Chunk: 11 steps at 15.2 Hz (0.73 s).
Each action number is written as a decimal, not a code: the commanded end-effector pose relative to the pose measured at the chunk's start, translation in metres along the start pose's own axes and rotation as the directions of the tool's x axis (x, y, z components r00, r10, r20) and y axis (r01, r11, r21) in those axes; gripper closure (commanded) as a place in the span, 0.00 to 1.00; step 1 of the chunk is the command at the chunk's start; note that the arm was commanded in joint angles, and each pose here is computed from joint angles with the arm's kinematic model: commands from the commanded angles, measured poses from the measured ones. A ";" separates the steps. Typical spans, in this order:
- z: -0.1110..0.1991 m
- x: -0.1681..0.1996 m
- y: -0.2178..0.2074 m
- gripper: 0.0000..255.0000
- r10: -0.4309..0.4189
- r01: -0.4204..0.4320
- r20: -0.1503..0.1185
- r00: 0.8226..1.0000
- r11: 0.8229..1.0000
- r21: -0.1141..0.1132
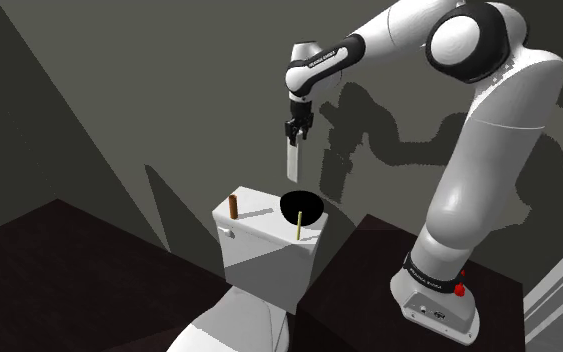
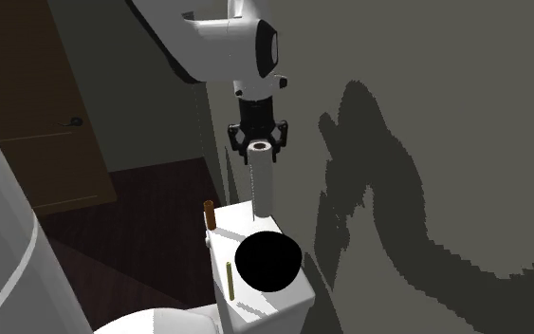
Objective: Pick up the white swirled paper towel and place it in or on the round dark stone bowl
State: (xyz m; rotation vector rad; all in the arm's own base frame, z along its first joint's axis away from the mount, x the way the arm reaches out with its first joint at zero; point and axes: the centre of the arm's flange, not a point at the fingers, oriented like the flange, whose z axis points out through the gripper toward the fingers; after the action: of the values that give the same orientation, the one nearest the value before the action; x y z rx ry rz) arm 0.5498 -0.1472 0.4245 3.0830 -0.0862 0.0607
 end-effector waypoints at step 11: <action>0.017 -0.052 0.011 1.00 0.000 0.000 0.000 1.000 1.000 0.000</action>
State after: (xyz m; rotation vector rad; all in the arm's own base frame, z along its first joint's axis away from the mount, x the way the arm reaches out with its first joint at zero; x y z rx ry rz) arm 0.4977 -0.1556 0.4110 3.0833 -0.0856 0.0598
